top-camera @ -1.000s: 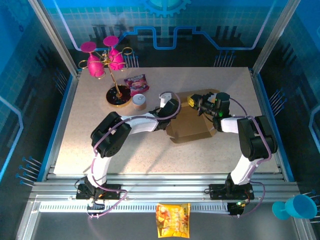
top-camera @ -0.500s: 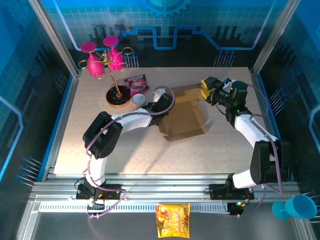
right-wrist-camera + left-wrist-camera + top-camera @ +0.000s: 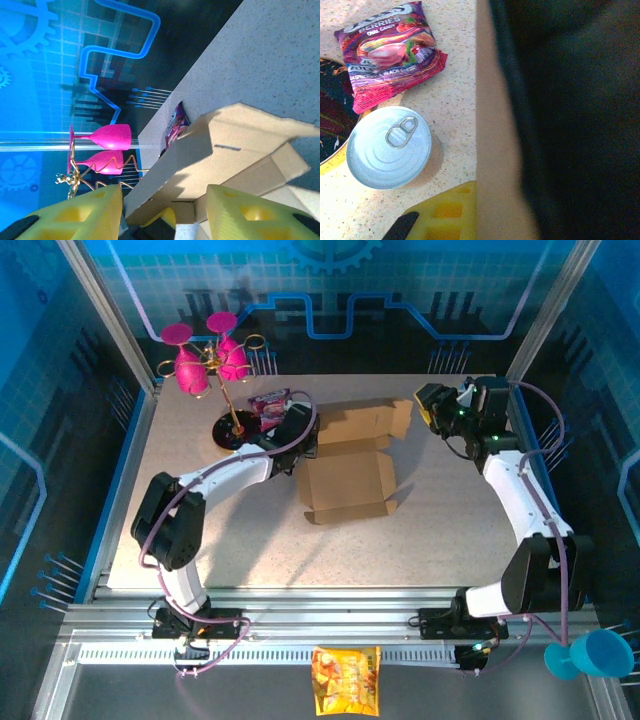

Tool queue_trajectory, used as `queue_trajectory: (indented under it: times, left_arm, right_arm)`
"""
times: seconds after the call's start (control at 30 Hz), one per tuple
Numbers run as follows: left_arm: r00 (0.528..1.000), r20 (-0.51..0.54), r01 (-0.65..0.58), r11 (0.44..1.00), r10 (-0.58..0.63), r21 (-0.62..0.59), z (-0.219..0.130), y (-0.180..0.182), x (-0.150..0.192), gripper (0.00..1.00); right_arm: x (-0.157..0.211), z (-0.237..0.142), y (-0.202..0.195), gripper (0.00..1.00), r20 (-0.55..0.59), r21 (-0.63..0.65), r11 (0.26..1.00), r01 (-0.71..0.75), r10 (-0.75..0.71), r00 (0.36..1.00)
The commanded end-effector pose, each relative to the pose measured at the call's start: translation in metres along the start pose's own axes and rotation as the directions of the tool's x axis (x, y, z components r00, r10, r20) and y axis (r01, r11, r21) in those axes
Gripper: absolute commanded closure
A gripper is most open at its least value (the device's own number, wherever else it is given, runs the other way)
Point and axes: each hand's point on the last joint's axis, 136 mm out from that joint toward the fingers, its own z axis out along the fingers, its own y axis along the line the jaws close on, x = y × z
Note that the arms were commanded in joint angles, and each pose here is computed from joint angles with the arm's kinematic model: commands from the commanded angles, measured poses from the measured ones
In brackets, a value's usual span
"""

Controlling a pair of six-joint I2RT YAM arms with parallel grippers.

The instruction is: Fold the paper box

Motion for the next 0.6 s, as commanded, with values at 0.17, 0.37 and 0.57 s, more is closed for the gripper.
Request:
queue_trajectory:
  times: [0.17,0.37,0.57]
  left_arm:
    - [0.997,-0.013,-0.069,0.994,0.071,0.084,-0.029,-0.002,-0.018,1.00]
    - [0.996,-0.009,-0.086,0.991,0.087,0.098,-0.030,-0.005,-0.025,1.00]
    - [0.996,-0.009,-0.083,0.991,0.084,0.109,-0.029,-0.009,-0.030,1.00]
  right_arm:
    - [0.016,-0.003,0.006,0.62,-0.053,0.112,0.994,0.010,-0.004,0.999]
    - [0.028,0.016,0.027,0.63,-0.115,0.167,0.979,0.114,-0.095,0.989]
    - [0.036,0.033,0.007,0.60,-0.177,0.248,0.961,0.119,-0.076,0.981]
